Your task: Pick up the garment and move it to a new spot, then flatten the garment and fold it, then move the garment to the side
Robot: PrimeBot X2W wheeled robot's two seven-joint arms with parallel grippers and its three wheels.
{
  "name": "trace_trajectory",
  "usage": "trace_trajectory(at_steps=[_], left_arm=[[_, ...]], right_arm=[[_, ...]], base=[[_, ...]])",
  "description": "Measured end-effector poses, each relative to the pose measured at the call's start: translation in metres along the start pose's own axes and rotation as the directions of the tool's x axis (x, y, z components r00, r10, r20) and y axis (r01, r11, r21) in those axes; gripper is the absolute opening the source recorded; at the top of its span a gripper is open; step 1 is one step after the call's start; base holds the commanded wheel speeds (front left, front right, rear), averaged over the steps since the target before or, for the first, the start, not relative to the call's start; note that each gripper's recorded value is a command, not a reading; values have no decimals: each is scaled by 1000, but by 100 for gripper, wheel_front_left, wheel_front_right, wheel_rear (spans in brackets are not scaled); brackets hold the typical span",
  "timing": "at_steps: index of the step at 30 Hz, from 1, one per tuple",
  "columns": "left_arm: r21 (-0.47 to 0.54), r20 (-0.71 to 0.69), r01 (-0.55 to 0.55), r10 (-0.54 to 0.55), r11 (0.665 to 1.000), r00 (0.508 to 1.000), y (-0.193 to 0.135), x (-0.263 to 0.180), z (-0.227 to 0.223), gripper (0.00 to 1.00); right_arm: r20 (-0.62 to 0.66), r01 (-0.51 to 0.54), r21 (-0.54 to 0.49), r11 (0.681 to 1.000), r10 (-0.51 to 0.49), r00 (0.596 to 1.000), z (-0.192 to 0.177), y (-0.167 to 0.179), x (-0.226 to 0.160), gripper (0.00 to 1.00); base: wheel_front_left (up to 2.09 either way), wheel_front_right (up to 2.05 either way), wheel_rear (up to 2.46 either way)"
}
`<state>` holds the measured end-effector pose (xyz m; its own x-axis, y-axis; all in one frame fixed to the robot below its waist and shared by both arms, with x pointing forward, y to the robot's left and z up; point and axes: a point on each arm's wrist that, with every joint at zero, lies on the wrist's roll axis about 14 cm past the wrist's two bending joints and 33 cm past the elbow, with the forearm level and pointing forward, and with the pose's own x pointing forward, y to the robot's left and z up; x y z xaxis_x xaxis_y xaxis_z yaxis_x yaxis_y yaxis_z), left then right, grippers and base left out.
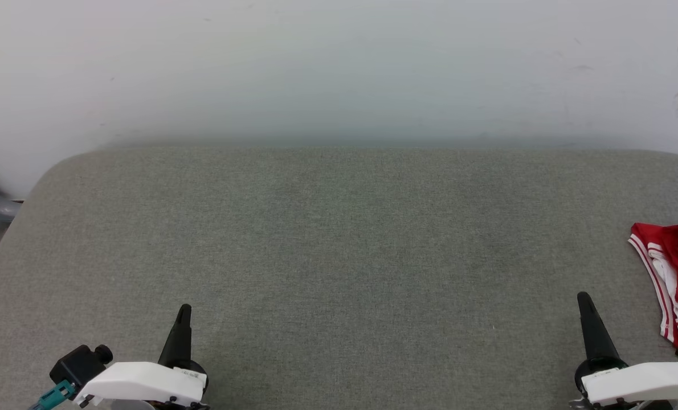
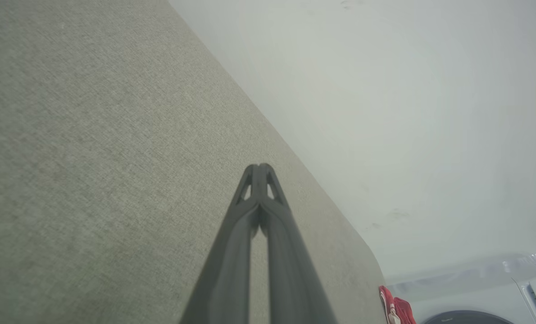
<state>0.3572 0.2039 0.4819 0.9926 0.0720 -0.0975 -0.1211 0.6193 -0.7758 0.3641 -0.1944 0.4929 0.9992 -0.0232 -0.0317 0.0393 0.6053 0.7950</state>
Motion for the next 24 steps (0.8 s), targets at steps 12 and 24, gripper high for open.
trace_trajectory(at_steps=[12,24], left_arm=[[-141,-11,7,-9,990,1000,-3,5,1,0],[-275,-14,28,-33,961,999,-7,11,3,0]], right_arm=[[-6,9,135,991,-8,1000,1,-1,4,0],[-10,6,263,965,-3,1000,3,0,9,0]], base=[[0,0,0],[0,0,0]])
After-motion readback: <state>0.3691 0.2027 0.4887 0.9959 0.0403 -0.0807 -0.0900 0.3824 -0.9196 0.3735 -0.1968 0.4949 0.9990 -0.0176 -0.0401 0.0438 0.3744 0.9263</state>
